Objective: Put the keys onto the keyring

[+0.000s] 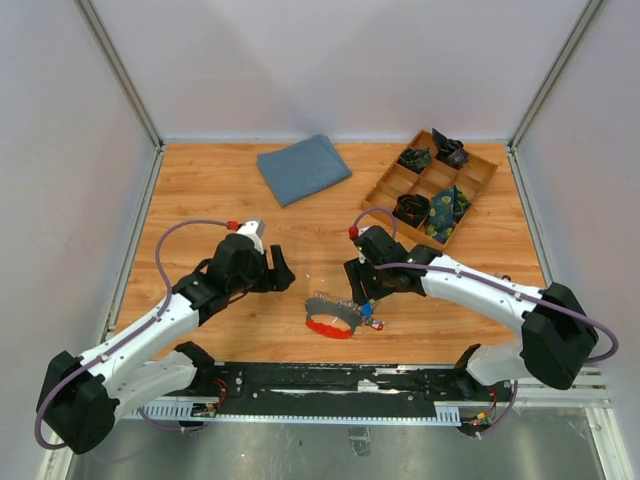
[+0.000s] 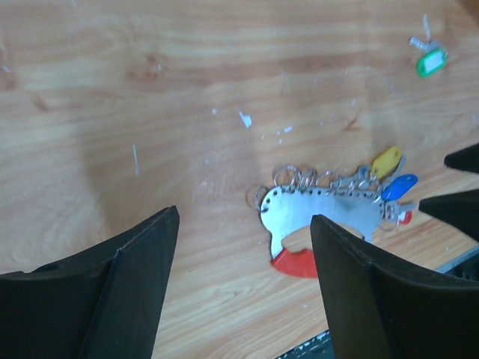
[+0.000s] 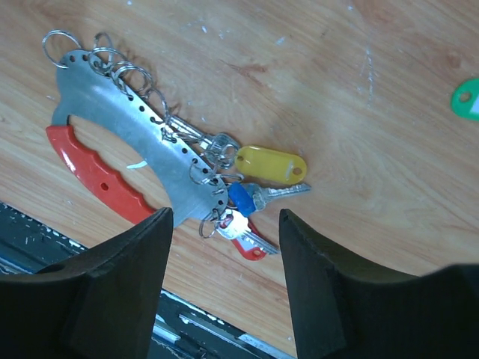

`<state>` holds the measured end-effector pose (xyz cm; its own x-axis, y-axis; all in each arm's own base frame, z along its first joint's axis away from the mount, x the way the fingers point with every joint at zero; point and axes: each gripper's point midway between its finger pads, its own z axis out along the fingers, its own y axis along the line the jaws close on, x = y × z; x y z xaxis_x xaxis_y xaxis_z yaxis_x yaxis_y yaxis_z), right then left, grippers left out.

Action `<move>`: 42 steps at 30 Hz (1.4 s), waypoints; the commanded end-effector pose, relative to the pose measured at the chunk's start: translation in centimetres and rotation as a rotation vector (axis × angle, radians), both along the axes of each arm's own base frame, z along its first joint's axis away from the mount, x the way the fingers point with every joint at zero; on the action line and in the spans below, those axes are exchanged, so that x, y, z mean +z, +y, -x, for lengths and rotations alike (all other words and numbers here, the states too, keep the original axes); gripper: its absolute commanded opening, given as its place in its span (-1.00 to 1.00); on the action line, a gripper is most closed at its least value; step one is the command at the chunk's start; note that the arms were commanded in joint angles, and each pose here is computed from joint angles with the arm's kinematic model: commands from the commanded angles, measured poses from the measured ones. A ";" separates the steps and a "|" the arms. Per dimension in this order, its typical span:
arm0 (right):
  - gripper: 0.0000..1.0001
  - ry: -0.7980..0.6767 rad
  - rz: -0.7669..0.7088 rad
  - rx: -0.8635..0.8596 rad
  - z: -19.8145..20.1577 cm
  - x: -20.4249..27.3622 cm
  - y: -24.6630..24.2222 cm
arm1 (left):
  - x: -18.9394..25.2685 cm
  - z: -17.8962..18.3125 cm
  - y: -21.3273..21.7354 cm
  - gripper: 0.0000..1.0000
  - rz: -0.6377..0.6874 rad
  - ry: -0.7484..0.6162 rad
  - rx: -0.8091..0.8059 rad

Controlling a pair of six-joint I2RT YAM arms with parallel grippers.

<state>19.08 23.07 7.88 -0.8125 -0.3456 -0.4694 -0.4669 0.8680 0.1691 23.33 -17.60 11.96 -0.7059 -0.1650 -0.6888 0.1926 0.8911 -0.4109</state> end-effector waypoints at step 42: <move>0.09 -0.098 -0.122 -0.168 -2.4 4.8 -3.5 | -8.1 3.0 -4.8 -0.17 0.200 0.181 -0.007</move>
